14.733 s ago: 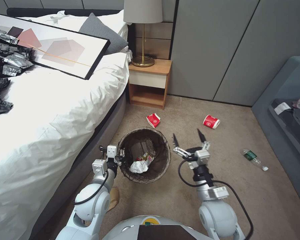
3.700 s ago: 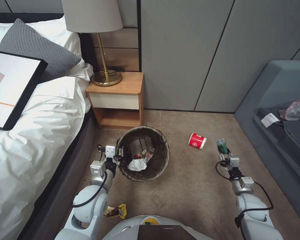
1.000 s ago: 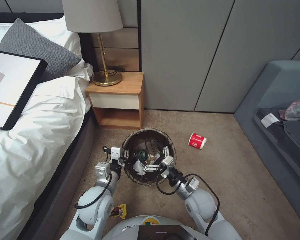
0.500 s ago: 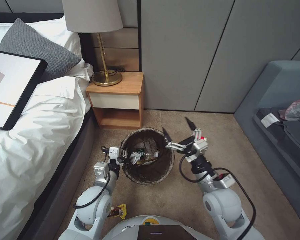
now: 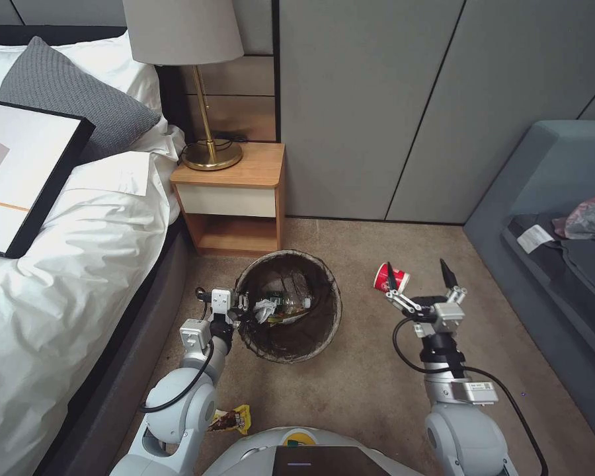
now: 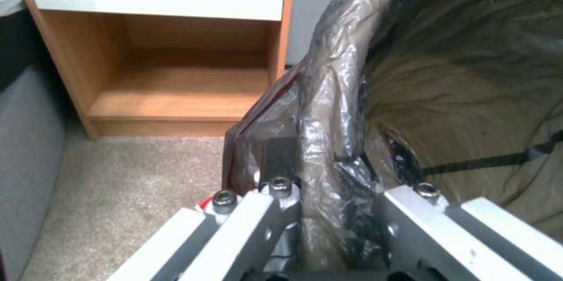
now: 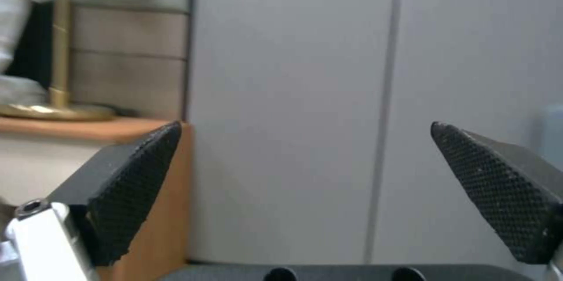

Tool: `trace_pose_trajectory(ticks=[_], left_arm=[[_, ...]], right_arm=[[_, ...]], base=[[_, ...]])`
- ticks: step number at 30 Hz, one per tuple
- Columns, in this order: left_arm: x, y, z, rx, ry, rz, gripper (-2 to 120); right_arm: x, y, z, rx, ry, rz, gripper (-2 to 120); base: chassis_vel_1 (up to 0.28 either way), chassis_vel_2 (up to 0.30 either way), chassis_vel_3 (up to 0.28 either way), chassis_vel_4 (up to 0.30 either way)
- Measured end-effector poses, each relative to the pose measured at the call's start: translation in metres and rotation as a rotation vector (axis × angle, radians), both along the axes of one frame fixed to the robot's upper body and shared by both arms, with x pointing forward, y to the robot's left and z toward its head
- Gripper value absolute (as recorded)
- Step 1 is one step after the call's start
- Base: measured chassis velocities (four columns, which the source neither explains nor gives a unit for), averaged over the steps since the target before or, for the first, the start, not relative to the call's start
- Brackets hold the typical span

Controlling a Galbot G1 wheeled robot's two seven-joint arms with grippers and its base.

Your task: Pick up the trash bin, then pick up the garbage from the floor and place it into the trash bin.

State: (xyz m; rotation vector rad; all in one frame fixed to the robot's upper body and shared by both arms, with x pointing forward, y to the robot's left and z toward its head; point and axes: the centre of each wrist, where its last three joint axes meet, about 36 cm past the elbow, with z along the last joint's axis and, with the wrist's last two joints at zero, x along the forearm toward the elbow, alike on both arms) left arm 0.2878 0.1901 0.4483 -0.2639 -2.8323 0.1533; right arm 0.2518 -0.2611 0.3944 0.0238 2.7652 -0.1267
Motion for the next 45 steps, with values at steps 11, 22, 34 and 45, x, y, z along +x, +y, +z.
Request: trace_pose_trajectory(ticks=[11, 22, 34, 45], left_arm=[[0.000, 0.001, 0.001, -0.005, -0.001, 0.002, 0], [-0.001, 0.000, 0.001, -0.005, -0.002, 0.004, 0], [-0.001, 0.000, 0.001, -0.004, -0.004, 0.005, 0], [-0.001, 0.000, 0.001, -0.006, -0.005, 0.005, 0]], right_arm=[[-0.011, -0.021, -0.057, 0.020, 0.033, -0.110, 93], [-0.009, -0.023, -0.067, 0.019, 0.036, -0.111, 96], [-0.008, -0.025, -0.068, 0.014, 0.032, -0.105, 96], [-0.007, -0.027, -0.068, 0.007, 0.028, -0.104, 99]], base=[[0.000, 0.000, 0.000, 0.000], [0.000, 0.000, 0.000, 0.000], [-0.013, 0.009, 0.014, -0.012], [-0.163, 0.170, 0.174, -0.160]])
